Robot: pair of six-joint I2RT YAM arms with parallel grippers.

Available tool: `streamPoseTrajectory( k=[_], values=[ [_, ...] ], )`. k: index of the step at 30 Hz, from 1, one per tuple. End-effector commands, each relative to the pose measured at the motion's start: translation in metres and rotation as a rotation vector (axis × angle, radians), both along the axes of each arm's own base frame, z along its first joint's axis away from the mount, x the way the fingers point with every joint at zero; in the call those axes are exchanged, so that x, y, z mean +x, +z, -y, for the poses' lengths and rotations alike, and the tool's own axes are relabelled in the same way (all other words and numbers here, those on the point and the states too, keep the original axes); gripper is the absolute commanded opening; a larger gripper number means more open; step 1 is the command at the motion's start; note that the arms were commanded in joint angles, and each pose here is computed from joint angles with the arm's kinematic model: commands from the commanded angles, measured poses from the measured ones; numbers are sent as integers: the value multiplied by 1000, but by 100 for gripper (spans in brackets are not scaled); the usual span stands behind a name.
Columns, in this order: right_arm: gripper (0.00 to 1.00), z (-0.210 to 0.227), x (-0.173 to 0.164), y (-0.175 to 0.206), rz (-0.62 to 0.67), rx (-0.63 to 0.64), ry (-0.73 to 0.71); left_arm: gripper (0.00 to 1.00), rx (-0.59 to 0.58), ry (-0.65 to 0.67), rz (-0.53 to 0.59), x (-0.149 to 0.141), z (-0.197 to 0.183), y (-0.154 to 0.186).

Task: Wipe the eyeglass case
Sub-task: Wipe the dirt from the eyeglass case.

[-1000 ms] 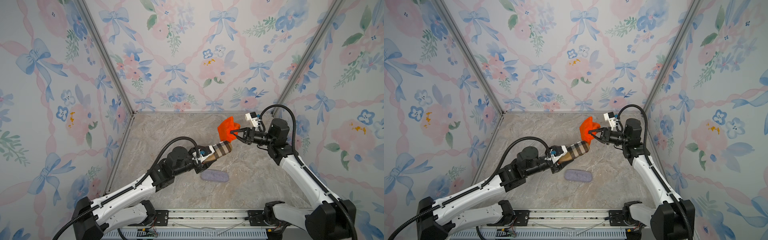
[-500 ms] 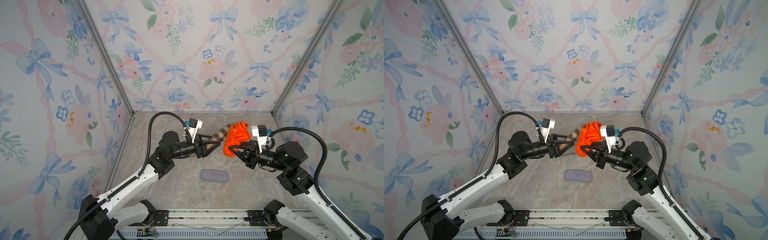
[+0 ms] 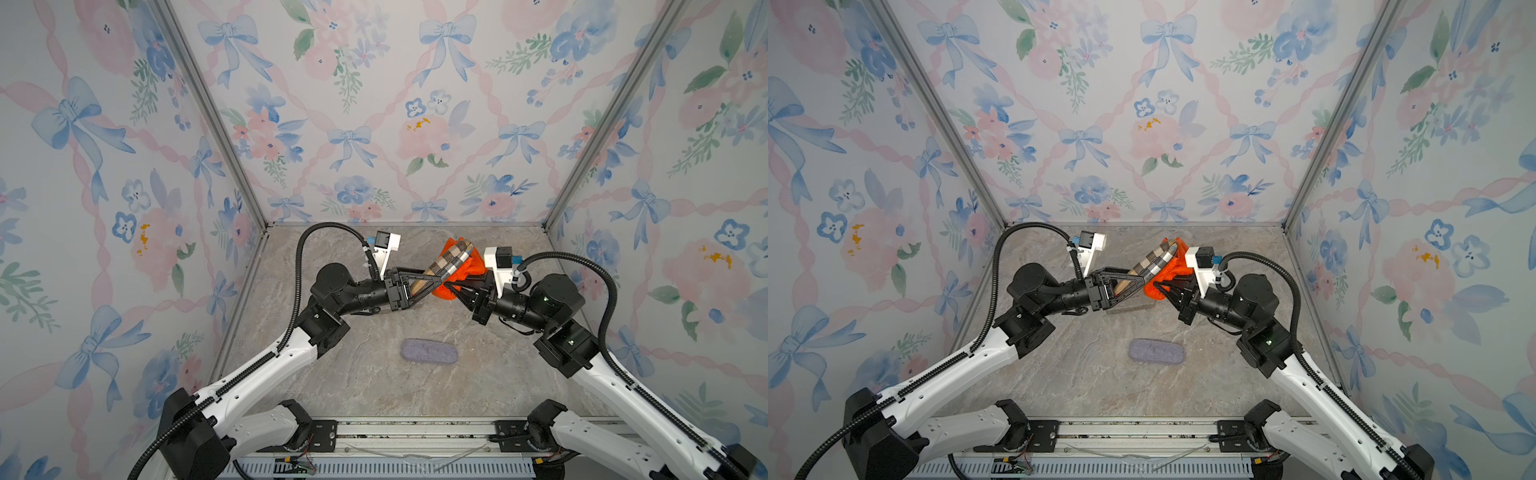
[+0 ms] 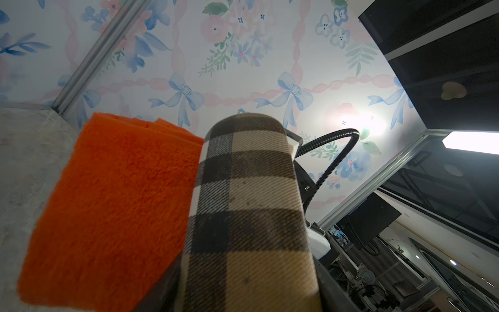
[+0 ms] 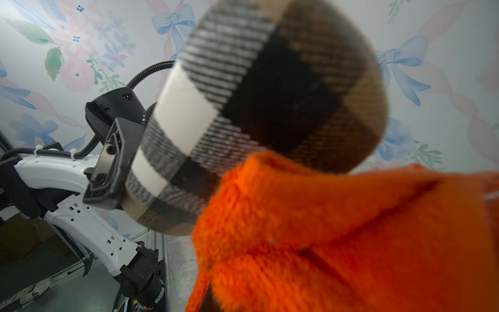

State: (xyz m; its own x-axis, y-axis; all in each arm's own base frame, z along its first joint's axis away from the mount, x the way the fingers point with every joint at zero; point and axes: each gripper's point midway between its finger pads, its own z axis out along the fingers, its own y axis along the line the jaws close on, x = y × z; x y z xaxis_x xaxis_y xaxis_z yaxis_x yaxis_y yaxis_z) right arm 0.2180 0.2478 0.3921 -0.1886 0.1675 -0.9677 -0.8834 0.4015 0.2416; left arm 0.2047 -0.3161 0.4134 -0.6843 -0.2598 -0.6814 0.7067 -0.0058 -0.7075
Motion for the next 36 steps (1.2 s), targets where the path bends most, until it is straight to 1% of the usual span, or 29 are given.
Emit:
streamPoseTrajectory(
  k=[1, 5, 7, 10, 13, 15, 18, 20, 23, 27, 29, 31, 36],
  values=[
    [0, 16, -22, 58, 173, 94, -3, 22, -17, -4, -33, -5, -6, 3],
    [0, 2, -47, 46, 139, 120, 86, 22, -72, 38, -71, 10, -7, 8],
    [0, -7, -58, 38, 132, 127, 125, 22, -69, 18, -93, 13, 0, 9],
    [0, -12, -60, 38, 149, 145, 142, 22, -62, -27, -101, 6, 12, 10],
    [0, -7, -44, 42, 181, 79, 68, 22, -63, -54, -107, -6, 15, 9],
    [0, 4, -26, 47, 192, 47, 12, 23, -54, -60, -108, -13, 14, 9],
    [0, 20, -4, 52, 135, 68, 11, 23, -61, -53, -97, -20, 9, 11],
    [0, 21, -1, 48, 109, 83, 26, 23, -69, -39, -95, -20, 5, 13],
    [0, 13, -13, 37, 80, 120, 80, 23, -71, -37, -92, -19, 6, 15],
    [0, -17, -44, 20, 61, 127, 198, 23, -58, -57, -114, -17, 12, 11],
    [0, -23, -54, 27, 84, 137, 234, 23, -47, -71, -135, -16, 16, 5],
    [0, -17, -54, 38, 120, 134, 220, 23, -34, -76, -150, -15, 17, 0],
    [0, 8, -40, 69, 196, 82, 147, 22, -22, -67, -181, -15, 16, -12]
  ],
)
